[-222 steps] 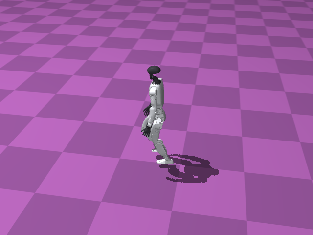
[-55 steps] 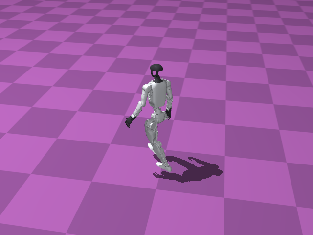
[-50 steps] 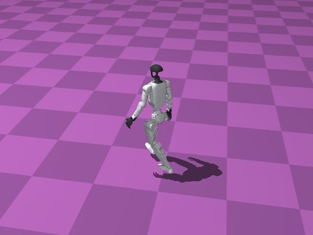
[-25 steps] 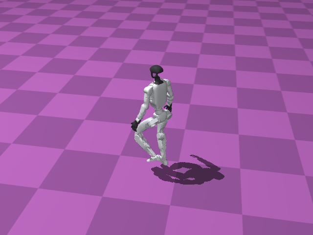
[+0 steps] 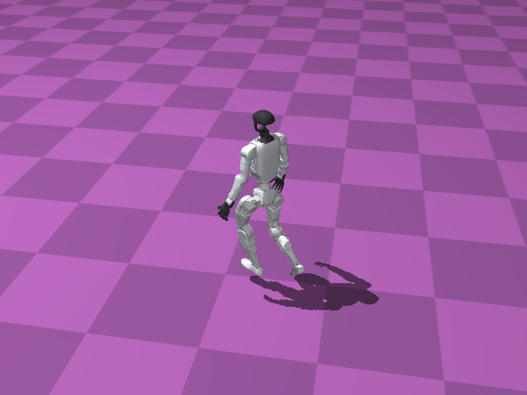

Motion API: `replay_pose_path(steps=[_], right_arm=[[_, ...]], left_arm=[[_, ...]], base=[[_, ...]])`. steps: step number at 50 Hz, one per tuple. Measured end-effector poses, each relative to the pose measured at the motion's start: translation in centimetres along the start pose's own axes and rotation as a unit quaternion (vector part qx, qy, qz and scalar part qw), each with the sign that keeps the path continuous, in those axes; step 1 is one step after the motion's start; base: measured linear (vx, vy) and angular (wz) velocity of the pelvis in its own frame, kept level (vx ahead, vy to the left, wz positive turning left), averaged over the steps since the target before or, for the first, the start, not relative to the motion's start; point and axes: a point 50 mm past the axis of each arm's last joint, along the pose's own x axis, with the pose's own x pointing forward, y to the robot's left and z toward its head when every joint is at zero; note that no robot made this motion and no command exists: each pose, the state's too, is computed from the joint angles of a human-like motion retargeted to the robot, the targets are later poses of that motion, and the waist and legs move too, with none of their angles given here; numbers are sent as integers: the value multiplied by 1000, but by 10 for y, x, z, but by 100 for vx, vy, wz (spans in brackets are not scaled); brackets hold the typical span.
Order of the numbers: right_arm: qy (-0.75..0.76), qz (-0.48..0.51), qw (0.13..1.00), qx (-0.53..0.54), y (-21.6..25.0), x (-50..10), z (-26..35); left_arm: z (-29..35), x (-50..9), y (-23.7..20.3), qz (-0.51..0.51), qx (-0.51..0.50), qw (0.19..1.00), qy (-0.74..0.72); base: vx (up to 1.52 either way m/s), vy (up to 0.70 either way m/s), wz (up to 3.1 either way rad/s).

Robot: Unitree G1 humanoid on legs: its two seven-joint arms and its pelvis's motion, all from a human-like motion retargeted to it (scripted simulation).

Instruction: Walk

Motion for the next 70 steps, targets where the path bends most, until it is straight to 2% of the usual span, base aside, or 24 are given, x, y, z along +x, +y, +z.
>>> replay_pose_path(steps=[18,25,35,40,50,60,70], right_arm=[[-1,2,999,33,-4,0,3],[22,7,999,42,-2,-1,-10],[25,28,999,31,6,-3,-18],[-1,32,999,30,4,-2,-8],[-32,33,999,-15,1,-1,8],[-16,56,995,-86,15,-2,-2],[-14,109,985,-136,30,-2,2]], left_arm=[[41,3,-20,-12,26,997,-74],[25,2,-23,-22,31,998,-54],[-23,-3,-23,-56,-18,998,37],[-11,-2,-18,-61,-6,998,14],[19,0,-19,-51,29,997,-54],[-24,-7,-39,-96,94,991,5],[-51,-12,-29,-114,133,982,66]], base=[[47,0,12],[44,-12,-9],[44,-14,-10],[35,-14,7],[36,-5,17],[32,10,54],[23,18,176]])
